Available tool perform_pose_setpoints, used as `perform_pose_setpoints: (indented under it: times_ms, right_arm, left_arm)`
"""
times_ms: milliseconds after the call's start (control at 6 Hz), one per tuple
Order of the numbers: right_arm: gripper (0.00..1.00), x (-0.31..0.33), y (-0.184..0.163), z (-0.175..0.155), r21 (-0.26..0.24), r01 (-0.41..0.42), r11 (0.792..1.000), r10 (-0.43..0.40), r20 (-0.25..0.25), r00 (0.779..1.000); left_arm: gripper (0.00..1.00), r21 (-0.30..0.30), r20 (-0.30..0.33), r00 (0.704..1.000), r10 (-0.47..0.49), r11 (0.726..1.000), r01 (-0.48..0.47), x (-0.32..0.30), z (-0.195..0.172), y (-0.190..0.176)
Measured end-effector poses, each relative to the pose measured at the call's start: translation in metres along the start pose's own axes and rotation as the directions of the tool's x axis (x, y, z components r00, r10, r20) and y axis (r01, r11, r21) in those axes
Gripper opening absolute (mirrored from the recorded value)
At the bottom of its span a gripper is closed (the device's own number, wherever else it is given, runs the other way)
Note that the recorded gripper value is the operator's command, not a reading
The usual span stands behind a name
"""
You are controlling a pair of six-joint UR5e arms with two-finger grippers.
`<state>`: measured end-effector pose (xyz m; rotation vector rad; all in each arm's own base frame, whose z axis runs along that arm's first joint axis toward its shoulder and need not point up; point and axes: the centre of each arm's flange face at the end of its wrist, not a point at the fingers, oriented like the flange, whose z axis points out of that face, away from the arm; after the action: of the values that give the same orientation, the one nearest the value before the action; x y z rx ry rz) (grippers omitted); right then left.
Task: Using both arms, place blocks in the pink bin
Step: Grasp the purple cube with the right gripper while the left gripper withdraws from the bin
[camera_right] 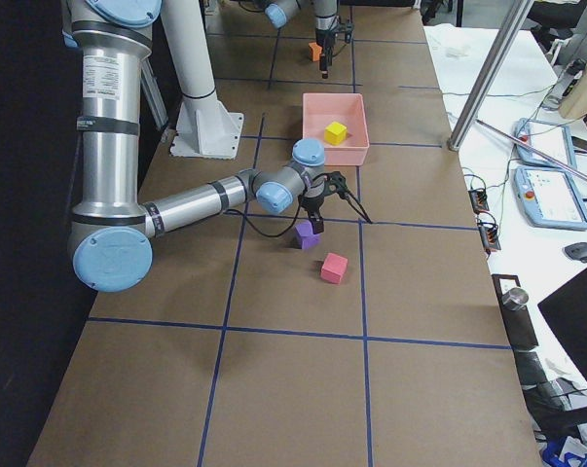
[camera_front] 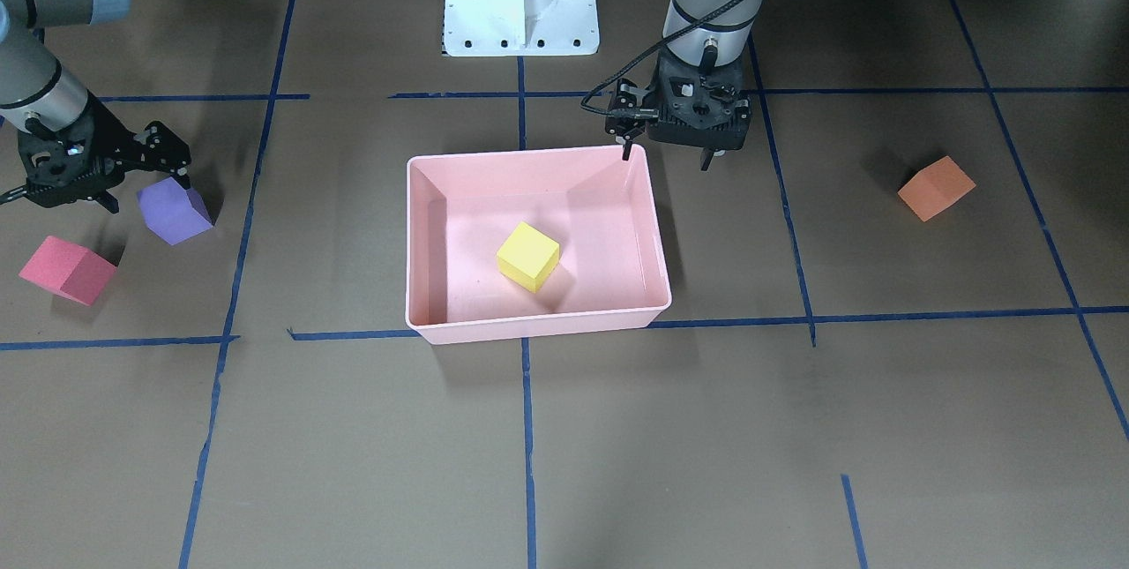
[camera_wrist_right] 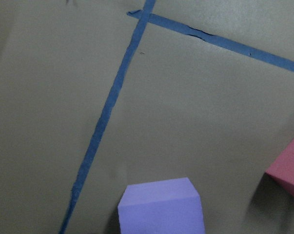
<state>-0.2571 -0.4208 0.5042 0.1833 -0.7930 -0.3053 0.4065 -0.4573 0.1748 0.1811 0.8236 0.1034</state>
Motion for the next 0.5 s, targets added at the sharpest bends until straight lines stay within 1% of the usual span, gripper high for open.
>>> perform_pose_setpoints:
  times_ms: [167, 333, 500]
  right_arm:
    - [0.97, -0.001, 0.003, 0.013, -0.023, 0.005, 1.000, -0.005, -0.004, 1.000]
    - [0.31, -0.004, 0.007, 0.026, -0.049, 0.013, 0.999, -0.014, -0.007, 1.000]
    - [0.09, -0.007, 0.010, 0.037, -0.071, 0.021, 0.997, -0.021, -0.005, 1.000]
  left_arm:
    - [1.00, -0.001, 0.001, 1.000, 0.000, 1.000, 0.000, 0.000, 0.000, 0.000]
    - [1.00, -0.001, 0.002, 1.000, -0.001, 1.000, 0.001, -0.001, 0.001, 0.000]
    - [1.00, -0.002, 0.003, 1.000, -0.001, 1.000, 0.001, -0.002, 0.002, 0.001]
